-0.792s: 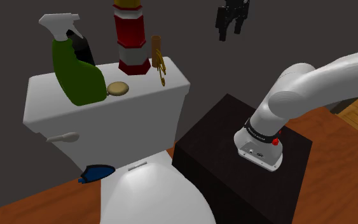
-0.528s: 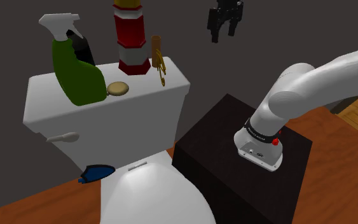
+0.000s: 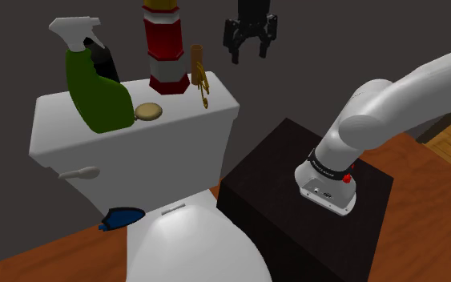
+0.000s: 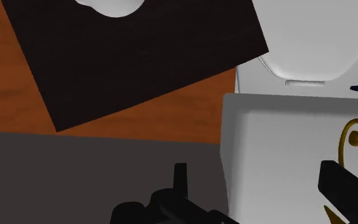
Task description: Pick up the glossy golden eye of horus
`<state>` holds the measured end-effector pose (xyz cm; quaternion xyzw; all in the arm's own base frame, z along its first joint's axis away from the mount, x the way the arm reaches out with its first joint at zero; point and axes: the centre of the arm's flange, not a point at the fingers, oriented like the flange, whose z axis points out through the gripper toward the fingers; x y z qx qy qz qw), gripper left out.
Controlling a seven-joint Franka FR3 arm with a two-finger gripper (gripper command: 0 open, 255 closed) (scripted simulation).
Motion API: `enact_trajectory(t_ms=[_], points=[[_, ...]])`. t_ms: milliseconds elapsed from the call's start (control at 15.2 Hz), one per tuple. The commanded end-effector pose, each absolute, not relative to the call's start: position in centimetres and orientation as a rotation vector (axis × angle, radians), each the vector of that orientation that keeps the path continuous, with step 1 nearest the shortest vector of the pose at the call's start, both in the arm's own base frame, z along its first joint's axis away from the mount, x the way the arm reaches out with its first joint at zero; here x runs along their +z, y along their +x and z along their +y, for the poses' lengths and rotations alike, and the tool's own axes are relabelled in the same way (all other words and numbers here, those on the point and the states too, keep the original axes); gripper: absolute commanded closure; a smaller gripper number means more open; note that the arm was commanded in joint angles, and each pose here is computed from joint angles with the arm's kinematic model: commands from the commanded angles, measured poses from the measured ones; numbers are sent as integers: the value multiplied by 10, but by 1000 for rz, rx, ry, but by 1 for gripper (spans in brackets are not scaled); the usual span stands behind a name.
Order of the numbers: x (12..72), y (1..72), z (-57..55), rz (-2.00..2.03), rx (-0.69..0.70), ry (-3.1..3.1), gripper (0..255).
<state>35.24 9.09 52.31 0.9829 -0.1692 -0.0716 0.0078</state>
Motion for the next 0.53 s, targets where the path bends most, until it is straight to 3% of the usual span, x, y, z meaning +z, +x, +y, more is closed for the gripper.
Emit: enact_trajectory(t_ms=[0,462], points=[[521,365,112,-607,-209,3070,0],[507,418,177,-856,-157,3044,0]])
